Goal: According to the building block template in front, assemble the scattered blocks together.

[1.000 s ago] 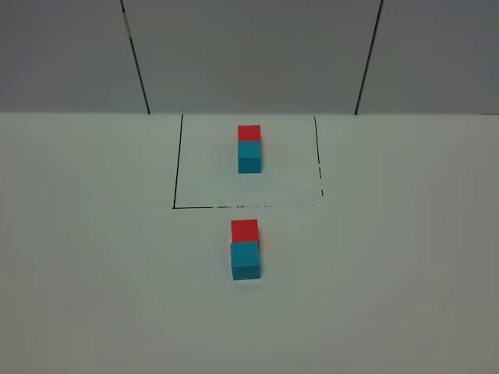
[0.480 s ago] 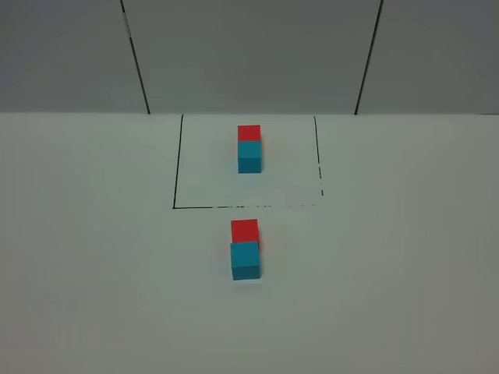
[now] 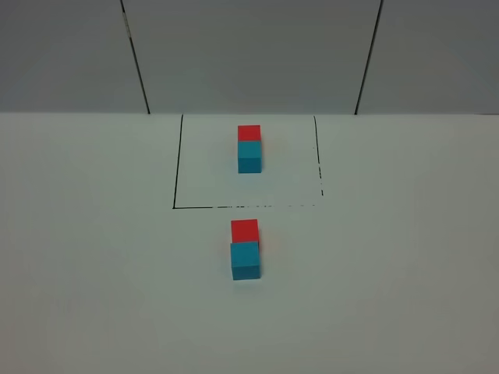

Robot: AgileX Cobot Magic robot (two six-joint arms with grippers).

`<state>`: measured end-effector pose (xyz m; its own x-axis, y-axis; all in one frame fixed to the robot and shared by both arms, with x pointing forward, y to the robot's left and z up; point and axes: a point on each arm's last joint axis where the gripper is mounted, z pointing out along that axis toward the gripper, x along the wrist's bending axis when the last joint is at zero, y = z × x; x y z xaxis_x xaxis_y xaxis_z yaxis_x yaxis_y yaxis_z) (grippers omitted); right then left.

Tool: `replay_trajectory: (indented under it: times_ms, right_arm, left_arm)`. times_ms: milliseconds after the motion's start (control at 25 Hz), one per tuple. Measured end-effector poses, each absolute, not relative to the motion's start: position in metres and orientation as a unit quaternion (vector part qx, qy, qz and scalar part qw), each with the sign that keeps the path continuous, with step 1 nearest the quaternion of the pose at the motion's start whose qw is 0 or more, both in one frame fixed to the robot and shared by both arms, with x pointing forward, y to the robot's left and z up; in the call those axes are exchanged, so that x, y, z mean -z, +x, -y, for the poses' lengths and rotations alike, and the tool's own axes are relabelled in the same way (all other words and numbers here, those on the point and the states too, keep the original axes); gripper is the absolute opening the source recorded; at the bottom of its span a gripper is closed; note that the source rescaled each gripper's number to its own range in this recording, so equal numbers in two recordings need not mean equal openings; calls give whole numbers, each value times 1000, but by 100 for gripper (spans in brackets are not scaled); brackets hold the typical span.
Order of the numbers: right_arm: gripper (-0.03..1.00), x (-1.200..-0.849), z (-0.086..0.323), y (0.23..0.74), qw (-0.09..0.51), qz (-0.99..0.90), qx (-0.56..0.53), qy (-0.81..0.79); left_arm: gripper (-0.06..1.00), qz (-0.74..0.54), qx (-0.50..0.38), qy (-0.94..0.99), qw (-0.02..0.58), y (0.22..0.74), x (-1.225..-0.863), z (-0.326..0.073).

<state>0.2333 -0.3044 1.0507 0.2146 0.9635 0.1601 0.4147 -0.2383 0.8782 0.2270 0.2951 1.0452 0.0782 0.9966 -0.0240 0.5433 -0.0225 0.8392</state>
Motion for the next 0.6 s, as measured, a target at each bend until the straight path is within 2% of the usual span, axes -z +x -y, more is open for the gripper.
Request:
replay_trajectory:
  times_ms: [600]
  right_arm:
    - [82,-1051,304,233,362,-499,-379,690]
  left_arm:
    - [40,-601,-317,641,358,227,-1045,-295]
